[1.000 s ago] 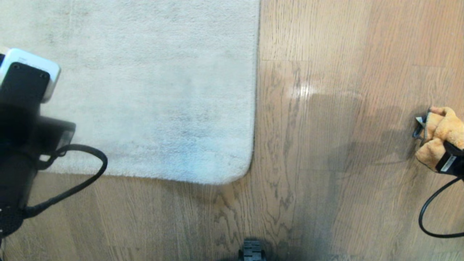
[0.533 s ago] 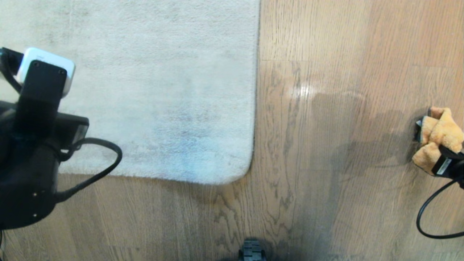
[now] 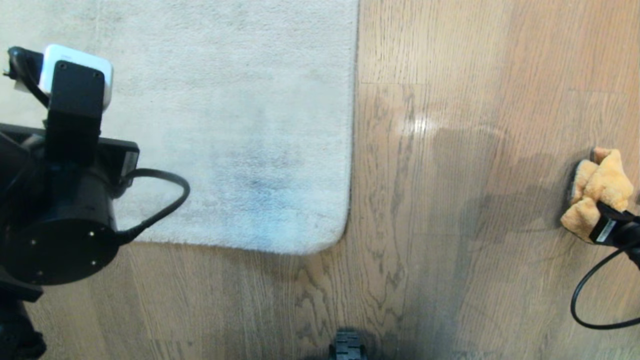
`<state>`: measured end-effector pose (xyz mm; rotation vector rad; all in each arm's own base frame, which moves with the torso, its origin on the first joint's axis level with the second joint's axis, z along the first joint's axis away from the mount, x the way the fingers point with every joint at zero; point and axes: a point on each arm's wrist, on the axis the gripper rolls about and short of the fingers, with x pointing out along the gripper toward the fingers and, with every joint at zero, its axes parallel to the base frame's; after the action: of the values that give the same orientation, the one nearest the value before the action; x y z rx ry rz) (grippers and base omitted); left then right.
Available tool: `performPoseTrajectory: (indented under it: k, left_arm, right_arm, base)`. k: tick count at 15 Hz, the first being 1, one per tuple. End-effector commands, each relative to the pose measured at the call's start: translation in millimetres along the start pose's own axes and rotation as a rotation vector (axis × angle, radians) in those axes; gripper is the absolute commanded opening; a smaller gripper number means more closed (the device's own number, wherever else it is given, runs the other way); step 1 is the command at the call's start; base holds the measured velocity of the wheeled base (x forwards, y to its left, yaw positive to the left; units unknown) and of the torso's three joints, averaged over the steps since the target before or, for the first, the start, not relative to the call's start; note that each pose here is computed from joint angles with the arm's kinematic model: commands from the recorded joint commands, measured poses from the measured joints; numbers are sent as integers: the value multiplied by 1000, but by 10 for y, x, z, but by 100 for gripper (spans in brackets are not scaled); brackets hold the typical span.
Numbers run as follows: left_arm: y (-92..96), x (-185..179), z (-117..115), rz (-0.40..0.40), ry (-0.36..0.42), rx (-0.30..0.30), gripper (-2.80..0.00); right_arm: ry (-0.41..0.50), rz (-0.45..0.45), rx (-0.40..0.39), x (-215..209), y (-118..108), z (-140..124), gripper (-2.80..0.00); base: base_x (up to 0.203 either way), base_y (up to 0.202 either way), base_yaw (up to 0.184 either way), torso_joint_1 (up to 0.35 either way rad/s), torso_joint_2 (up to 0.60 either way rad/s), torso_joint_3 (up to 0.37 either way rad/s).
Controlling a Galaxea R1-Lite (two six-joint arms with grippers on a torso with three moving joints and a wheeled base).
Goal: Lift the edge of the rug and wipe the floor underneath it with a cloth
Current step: Put down the rag
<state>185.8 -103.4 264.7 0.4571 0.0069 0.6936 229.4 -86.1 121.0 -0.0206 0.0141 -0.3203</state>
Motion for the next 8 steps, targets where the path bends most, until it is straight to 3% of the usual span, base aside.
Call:
performPoseTrajectory:
  k: [1, 8]
  left_arm:
    - [-85, 7, 24, -3, 2, 4, -280]
    - [-248, -54, 1, -47, -8, 36, -280]
  right_arm:
    - [-45, 0, -2, 27, -3, 37, -280]
    - [-27, 2, -1, 74, -3, -14, -280]
  base:
    - [0, 0, 0, 0, 0, 0]
    - [0, 0, 0, 0, 0, 0]
